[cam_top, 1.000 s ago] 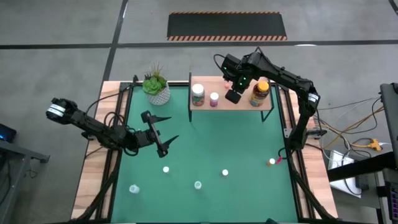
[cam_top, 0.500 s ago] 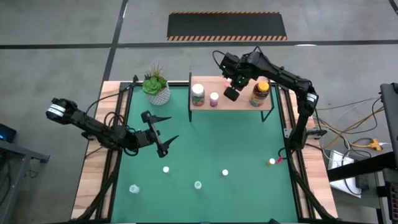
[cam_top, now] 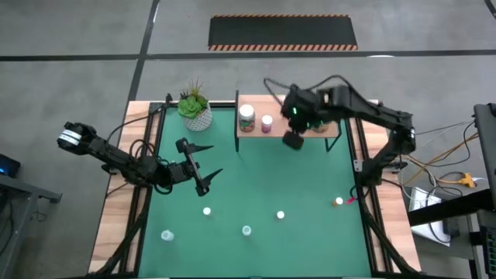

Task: Pick and place medicine bottles onto shelf by color
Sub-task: Put the small pink medicine bottle on the shelf

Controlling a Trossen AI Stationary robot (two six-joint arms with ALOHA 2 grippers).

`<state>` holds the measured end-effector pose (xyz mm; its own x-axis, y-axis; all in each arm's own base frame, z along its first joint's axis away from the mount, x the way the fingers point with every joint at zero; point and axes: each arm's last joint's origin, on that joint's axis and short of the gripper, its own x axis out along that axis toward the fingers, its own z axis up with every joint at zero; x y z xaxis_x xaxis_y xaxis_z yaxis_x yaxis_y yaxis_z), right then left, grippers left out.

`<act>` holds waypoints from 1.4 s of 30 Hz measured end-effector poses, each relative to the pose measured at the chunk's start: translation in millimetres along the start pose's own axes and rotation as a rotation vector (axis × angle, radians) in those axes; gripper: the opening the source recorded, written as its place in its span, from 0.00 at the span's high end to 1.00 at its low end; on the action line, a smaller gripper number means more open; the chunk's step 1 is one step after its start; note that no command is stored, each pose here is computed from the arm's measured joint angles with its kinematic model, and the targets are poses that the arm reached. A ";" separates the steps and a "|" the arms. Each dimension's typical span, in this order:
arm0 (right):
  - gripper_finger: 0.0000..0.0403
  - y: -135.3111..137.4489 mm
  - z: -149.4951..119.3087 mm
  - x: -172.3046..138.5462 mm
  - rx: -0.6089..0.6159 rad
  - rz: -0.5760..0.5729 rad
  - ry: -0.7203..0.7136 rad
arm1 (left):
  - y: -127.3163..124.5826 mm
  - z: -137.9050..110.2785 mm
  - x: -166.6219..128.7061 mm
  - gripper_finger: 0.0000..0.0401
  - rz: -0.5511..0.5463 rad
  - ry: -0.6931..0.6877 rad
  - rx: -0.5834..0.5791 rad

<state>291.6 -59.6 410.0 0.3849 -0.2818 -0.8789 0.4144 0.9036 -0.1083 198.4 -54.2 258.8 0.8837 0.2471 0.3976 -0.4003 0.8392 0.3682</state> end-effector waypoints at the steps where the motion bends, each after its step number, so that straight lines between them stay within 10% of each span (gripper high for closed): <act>1: 0.97 10.8 -3.6 -2.6 -0.014 0.023 -0.015 | 0.0 0.0 0.0 0.15 0.000 0.000 0.000; 20: 0.97 195.1 -121.3 46.8 -0.491 0.385 -0.076 | -0.6 -0.9 -0.9 0.15 -0.009 0.000 -0.077; 30: 0.92 208.5 -150.3 87.6 -0.394 0.422 -0.107 | -0.9 -1.0 -1.0 0.15 -0.010 0.001 -0.076; 42: 0.44 204.2 -176.9 125.5 -0.285 0.419 -0.127 | -1.0 -1.2 -1.0 0.15 -0.011 0.003 -0.075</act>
<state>278.7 146.6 195.4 0.5737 0.1016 -0.8127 -0.0307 0.9942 0.1027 198.2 -54.7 257.1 0.8888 0.2385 0.3914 -0.3710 0.8758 0.3088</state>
